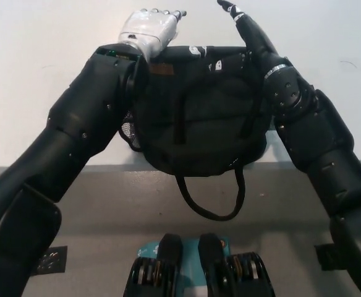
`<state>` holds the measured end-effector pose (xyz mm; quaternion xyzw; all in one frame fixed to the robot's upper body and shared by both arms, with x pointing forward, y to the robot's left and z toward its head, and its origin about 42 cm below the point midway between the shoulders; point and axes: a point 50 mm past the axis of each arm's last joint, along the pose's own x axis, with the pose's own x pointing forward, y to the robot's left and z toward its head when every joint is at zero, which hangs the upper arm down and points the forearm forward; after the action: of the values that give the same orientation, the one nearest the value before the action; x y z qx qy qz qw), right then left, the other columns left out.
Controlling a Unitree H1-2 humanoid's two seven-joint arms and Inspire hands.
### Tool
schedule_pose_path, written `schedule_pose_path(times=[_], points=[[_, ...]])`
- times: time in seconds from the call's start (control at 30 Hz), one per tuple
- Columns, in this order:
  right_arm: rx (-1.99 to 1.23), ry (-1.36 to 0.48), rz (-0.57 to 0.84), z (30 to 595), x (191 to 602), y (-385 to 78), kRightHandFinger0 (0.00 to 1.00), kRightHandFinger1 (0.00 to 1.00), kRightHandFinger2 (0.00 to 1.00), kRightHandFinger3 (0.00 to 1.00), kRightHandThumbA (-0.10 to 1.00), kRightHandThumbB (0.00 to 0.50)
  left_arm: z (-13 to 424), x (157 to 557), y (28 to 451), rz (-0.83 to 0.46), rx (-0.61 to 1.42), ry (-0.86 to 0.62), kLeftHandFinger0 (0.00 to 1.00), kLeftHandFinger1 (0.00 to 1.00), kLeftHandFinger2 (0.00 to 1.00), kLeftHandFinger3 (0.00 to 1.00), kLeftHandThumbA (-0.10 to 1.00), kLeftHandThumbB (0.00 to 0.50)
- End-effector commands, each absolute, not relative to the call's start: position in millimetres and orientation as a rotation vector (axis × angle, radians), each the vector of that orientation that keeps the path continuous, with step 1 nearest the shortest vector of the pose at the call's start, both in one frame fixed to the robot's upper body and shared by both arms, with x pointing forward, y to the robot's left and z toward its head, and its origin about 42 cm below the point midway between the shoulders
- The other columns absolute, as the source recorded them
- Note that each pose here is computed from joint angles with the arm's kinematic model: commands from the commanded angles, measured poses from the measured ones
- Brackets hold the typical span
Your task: A soft travel bag is kept infront of the robot in the middle of the desk and the robot uses both its hands to press it to reduce its size
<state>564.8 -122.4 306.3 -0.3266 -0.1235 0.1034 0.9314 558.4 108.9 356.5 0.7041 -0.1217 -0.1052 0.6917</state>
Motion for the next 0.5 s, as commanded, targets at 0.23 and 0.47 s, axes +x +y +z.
schedule_pose_path(times=[0.23,0.47], points=[[-0.588,-0.294,0.216,300,550,-114,1.0,1.0,1.0,1.0,1.0,0.255,314,533,108,-0.167,1.568,-0.285,1.0,1.0,1.0,1.0,1.0,0.078],[-0.551,-0.216,0.226,259,538,-114,1.0,1.0,1.0,1.0,1.0,0.264,263,525,118,-0.203,1.517,-0.197,1.0,1.0,1.0,1.0,1.0,0.11]])
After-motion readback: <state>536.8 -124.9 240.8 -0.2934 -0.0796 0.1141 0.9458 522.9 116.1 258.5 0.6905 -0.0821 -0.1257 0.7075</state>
